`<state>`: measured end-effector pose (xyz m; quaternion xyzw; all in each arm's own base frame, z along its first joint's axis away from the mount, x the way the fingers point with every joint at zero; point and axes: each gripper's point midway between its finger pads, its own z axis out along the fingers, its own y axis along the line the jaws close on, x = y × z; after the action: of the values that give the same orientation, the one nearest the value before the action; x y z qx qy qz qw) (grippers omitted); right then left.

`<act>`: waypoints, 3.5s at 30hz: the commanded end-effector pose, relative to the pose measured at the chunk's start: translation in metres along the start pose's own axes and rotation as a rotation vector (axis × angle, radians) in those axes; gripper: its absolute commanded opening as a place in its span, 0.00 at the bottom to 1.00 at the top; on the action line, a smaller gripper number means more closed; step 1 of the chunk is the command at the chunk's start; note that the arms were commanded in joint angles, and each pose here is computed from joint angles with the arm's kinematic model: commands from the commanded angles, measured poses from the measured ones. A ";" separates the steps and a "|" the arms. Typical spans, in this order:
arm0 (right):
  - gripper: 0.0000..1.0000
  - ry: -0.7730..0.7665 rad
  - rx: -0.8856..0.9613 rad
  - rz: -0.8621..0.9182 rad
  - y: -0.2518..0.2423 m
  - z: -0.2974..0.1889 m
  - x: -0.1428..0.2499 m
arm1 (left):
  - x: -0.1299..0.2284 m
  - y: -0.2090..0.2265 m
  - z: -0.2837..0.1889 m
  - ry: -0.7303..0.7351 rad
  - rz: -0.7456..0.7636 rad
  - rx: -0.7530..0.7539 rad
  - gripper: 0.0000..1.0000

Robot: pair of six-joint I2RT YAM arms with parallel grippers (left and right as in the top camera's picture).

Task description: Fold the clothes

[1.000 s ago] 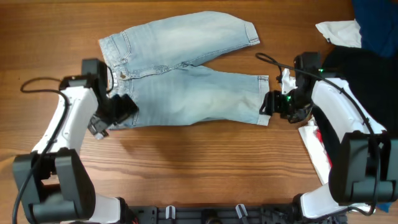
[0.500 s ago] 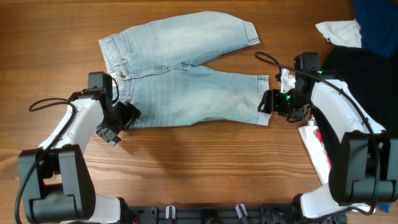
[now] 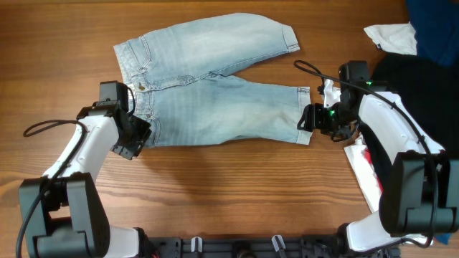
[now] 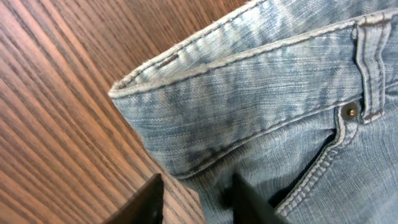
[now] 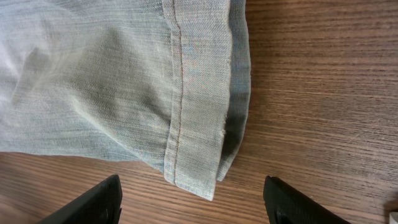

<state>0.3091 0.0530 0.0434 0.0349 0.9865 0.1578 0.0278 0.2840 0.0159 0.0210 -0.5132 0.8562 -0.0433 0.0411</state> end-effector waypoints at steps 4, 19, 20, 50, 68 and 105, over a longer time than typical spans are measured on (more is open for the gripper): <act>0.73 0.034 -0.014 0.007 0.001 0.006 0.007 | 0.004 0.017 -0.001 0.005 -0.026 -0.054 0.26; 0.73 0.060 -0.011 0.016 0.001 0.006 0.014 | 0.003 0.017 0.013 -0.022 0.043 -0.012 0.04; 0.73 0.063 -0.011 0.017 0.001 0.006 0.015 | 0.005 0.020 0.010 -0.017 0.059 -0.019 0.04; 0.05 -0.008 -0.166 0.024 0.029 0.022 0.037 | 0.012 0.071 -0.033 -0.045 0.257 -0.194 0.04; 0.04 -0.518 -0.095 -0.010 0.046 -0.172 -0.003 | 0.042 0.068 -0.172 -0.365 0.230 0.377 0.04; 1.00 -0.561 -0.120 -0.128 0.077 -0.016 -0.185 | -0.099 -0.089 -0.071 -0.564 0.164 0.407 0.57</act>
<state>0.5001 0.1100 0.0975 0.0249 0.9215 0.2205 0.3188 0.3953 0.0510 0.1055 -0.4066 0.8310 -0.0825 0.3706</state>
